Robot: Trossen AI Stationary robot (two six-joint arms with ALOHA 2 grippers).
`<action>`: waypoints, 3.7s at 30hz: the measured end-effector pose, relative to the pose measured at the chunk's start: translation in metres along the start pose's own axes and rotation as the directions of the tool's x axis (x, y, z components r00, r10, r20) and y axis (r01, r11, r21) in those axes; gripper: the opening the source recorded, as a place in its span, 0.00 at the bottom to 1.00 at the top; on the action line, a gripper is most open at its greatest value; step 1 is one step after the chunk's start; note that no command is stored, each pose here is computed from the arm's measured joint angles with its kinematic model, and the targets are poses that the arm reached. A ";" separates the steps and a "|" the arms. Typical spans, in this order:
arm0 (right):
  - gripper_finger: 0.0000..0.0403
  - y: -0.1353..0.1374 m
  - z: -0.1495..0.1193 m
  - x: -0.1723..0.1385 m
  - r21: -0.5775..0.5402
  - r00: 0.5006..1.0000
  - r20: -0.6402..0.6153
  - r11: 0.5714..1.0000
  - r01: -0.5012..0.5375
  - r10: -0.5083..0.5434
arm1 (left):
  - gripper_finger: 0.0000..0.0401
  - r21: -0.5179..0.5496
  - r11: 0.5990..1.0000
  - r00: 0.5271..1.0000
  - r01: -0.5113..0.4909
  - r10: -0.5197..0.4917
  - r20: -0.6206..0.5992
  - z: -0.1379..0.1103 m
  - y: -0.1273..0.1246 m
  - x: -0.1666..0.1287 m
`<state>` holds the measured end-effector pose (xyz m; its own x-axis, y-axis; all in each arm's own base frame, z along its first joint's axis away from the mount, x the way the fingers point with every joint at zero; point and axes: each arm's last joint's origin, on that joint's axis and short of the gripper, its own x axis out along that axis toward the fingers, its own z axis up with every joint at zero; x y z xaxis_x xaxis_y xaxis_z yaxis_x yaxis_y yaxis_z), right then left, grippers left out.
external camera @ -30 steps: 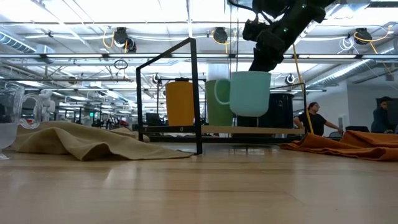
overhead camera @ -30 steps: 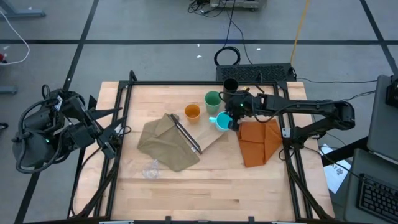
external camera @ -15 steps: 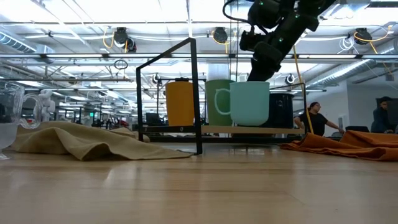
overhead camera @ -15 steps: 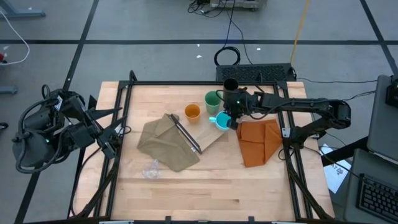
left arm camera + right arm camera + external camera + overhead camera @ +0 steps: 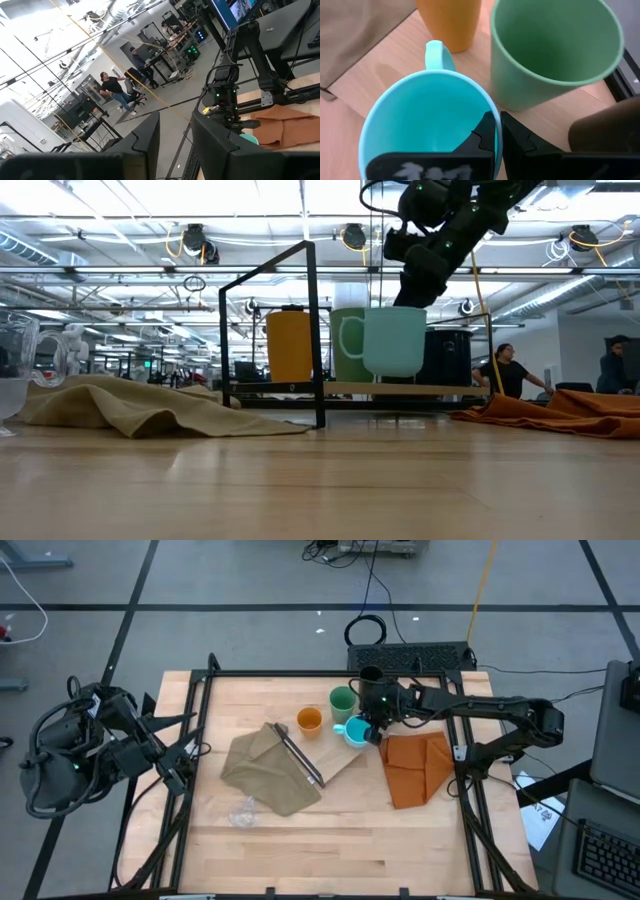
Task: Stack small to large cups/mugs on shelf
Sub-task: Put the light blue mug on the shelf, then put the transparent mug on the shelf
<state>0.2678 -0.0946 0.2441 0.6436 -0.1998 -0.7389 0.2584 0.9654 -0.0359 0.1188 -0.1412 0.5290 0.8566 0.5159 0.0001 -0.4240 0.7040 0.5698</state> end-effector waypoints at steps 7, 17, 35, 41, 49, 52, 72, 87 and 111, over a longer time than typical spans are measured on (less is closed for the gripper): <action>0.00 -0.003 -0.001 0.000 0.001 1.000 -0.007 1.000 0.003 -0.003 | 0.28 -0.009 1.000 1.000 0.000 0.000 0.000 0.000 0.000 0.000; 0.00 -0.008 -0.002 0.000 0.013 1.000 -0.018 1.000 0.015 -0.015 | 0.28 -0.009 1.000 1.000 0.000 0.000 0.000 0.000 0.000 0.000; 0.00 -0.011 -0.016 0.010 0.041 1.000 0.015 0.999 -0.006 0.005 | 0.28 -0.009 1.000 1.000 0.000 0.000 0.000 0.000 0.000 0.000; 0.00 -0.010 -0.015 0.010 0.034 0.999 0.032 0.999 -0.005 0.004 | 0.28 -0.008 1.000 1.000 0.000 0.000 0.000 0.000 0.000 0.000; 0.00 -0.010 -0.015 0.010 0.041 1.000 0.025 0.999 -0.004 0.003 | 0.28 -0.007 1.000 1.000 0.000 0.000 0.000 0.000 0.000 0.000; 0.03 -0.010 -0.016 0.010 0.041 1.000 0.018 0.999 -0.002 0.001 | 0.28 -0.007 1.000 1.000 0.000 0.000 0.000 0.000 0.000 0.000; 0.09 -0.009 -0.012 -0.008 0.030 0.997 0.074 1.000 0.009 -0.011 | 0.28 -0.010 1.000 1.000 0.000 0.000 0.000 0.000 0.000 0.000; 0.19 -0.009 -0.014 -0.008 0.044 0.999 0.053 0.999 0.005 -0.007 | 0.28 -0.009 1.000 1.000 0.000 0.000 0.000 0.000 0.000 0.000; 0.30 -0.008 -0.003 -0.041 0.014 0.983 0.182 1.000 0.018 -0.020 | 0.28 -0.008 1.000 1.000 0.001 -0.001 0.000 0.000 0.000 0.000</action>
<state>0.2368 -0.0939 0.2723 0.7585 -0.2460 -0.6035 0.2797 0.9593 -0.0395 0.1188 -0.1413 0.5289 0.8570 0.5153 0.0000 -0.4257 0.7081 0.5634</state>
